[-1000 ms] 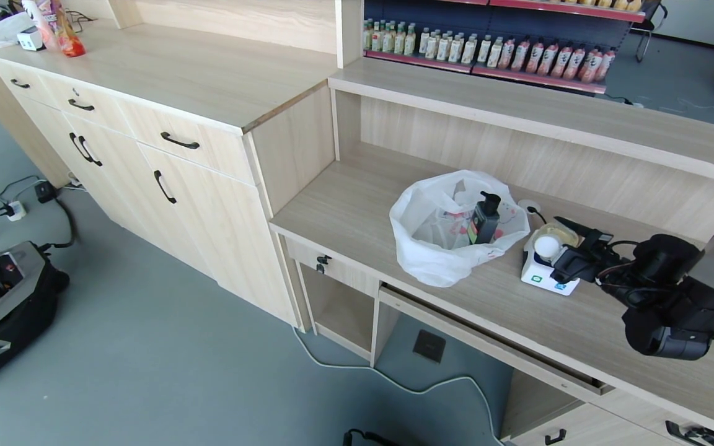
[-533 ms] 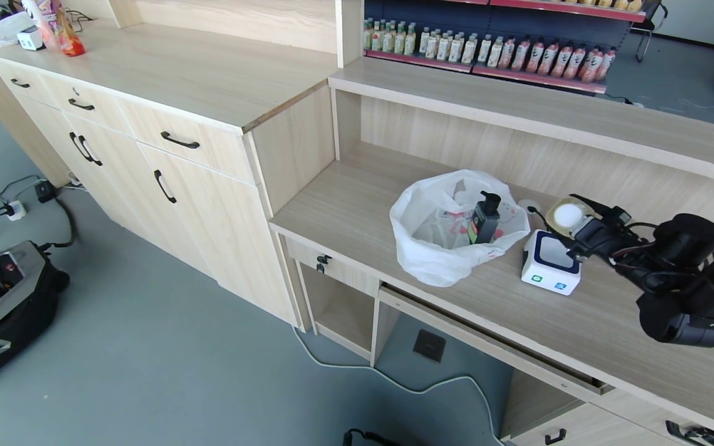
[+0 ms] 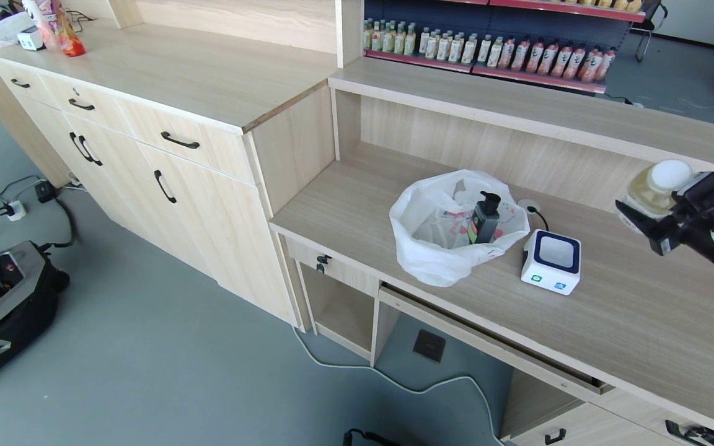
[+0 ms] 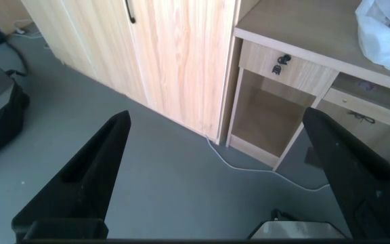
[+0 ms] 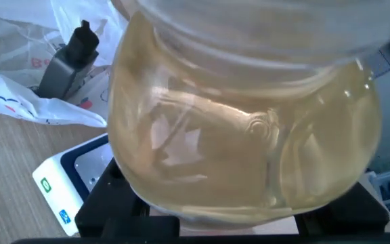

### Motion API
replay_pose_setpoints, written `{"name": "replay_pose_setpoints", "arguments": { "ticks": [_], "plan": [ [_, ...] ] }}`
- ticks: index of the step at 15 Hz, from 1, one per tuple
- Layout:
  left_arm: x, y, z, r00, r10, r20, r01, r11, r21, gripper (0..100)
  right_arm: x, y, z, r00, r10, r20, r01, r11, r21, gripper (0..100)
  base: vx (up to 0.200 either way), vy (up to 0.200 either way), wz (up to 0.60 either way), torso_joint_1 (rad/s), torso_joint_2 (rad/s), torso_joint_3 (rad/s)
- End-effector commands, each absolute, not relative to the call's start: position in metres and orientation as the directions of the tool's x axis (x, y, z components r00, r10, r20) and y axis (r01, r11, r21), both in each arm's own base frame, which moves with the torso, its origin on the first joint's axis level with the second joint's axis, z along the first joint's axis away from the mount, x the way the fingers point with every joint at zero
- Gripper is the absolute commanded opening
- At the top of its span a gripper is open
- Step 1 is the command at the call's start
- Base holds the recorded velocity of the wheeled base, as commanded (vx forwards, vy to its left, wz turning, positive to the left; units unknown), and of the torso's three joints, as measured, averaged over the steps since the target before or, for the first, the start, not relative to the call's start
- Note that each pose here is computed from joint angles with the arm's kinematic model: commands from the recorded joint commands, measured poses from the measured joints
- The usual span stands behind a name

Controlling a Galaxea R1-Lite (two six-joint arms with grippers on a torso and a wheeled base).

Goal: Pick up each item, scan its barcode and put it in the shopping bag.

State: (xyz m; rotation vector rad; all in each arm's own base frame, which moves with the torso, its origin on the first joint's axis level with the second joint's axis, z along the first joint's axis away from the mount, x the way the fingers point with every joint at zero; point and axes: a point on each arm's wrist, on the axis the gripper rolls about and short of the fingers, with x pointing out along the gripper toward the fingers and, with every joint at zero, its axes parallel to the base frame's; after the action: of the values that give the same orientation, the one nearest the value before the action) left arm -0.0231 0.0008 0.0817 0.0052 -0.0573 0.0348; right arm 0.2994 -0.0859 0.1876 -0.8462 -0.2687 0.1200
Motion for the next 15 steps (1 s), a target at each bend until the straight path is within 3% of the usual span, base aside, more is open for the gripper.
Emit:
{"name": "replay_pose_setpoints", "arguments": {
  "ticks": [1,5,7,13,15],
  "plan": [
    [-0.023,0.001,0.082,0.998,0.035,0.058,-0.036,0.999,0.004,100,0.257,-0.092,0.226,0.961,0.15,0.234,0.08,0.658,-0.749,0,0.0,0.0,0.0,0.0,0.0,0.0],
    [-0.023,0.001,0.082,0.998,0.035,0.058,-0.036,0.999,0.004,100,0.231,-0.105,0.234,0.983,0.059,0.176,0.088,0.685,-0.723,0,0.0,0.0,0.0,0.0,0.0,0.0],
    [-0.023,0.001,0.082,0.998,0.035,0.058,-0.036,0.999,0.004,100,0.223,-0.102,0.236,0.991,0.05,0.127,0.045,0.757,-0.652,0,0.0,0.0,0.0,0.0,0.0,0.0],
    [-0.023,0.001,0.082,0.998,0.035,0.058,-0.036,0.999,0.004,100,0.238,-0.055,0.236,0.993,0.049,0.105,0.015,0.847,-0.531,0,0.0,0.0,0.6,0.002,0.0,0.0],
    [-0.023,0.001,0.082,0.998,0.035,0.058,-0.036,0.999,0.004,100,0.247,-0.03,0.23,0.987,0.138,0.085,-0.087,0.894,-0.439,0,0.0,0.0,0.3,0.004,0.0,0.001]
  ]
}}
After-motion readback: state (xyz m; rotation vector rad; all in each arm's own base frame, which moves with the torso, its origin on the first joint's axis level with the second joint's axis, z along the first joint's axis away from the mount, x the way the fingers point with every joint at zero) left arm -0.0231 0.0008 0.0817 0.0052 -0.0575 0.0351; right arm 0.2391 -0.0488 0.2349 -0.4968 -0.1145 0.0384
